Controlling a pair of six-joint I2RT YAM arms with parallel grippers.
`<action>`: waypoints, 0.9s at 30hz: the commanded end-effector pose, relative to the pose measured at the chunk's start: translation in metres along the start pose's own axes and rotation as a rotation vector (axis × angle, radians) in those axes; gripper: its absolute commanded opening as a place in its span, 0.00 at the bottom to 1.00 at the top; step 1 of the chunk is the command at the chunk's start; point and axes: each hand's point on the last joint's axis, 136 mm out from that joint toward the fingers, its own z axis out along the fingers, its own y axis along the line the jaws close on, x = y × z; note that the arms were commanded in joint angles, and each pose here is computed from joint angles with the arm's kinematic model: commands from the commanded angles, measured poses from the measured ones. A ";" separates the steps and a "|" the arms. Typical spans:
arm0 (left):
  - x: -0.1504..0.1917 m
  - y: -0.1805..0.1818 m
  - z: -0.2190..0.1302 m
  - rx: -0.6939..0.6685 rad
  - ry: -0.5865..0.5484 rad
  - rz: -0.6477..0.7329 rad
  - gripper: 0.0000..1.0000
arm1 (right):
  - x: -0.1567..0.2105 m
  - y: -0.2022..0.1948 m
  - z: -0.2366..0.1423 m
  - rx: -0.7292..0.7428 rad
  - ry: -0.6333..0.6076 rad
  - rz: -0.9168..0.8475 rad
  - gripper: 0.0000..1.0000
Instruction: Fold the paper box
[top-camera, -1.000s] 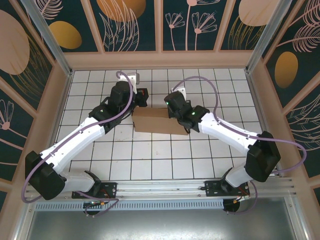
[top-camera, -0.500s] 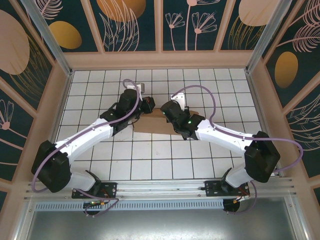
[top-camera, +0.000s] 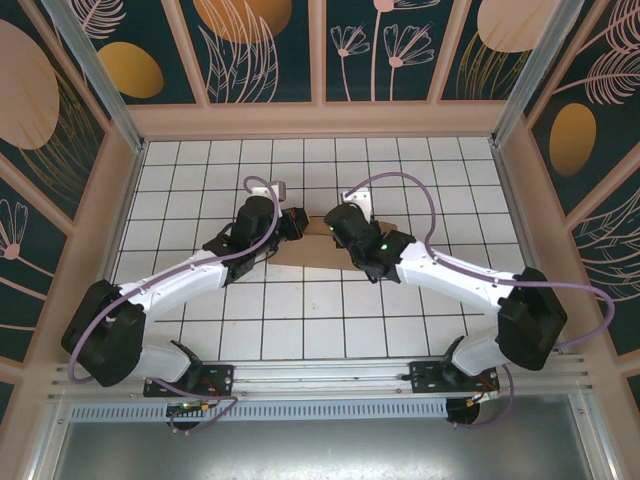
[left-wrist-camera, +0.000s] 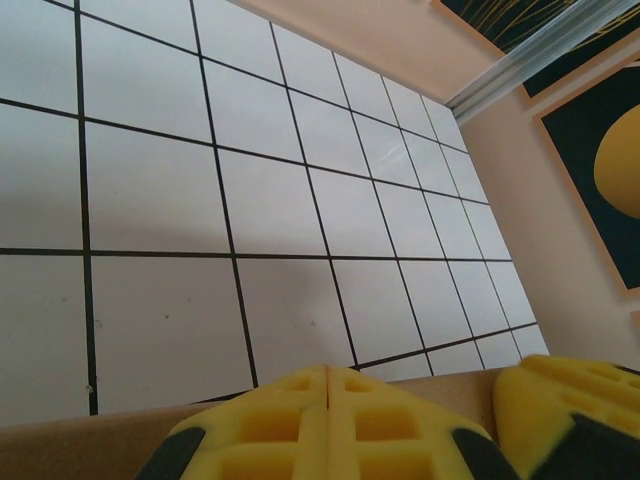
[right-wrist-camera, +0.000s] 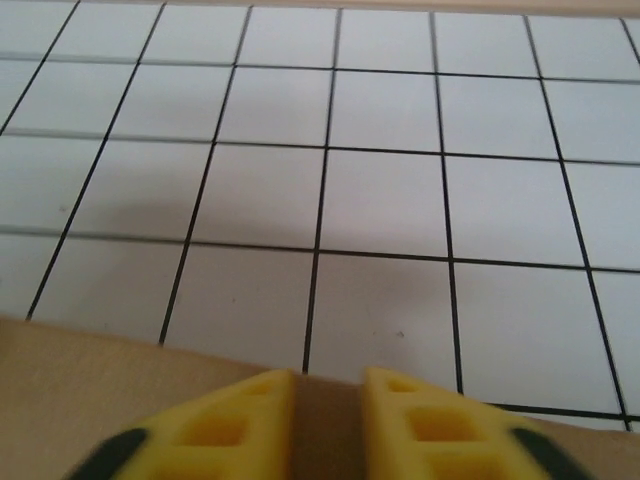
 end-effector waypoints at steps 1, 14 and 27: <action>0.022 0.024 0.001 -0.072 0.066 0.003 0.00 | -0.017 -0.007 -0.026 -0.076 0.010 0.081 0.37; 0.030 0.027 0.000 -0.069 0.094 0.016 0.00 | 0.021 -0.058 -0.028 -0.138 0.194 0.408 0.71; 0.033 0.027 0.000 -0.057 0.106 0.030 0.00 | 0.031 -0.062 -0.010 -0.277 0.252 0.569 0.61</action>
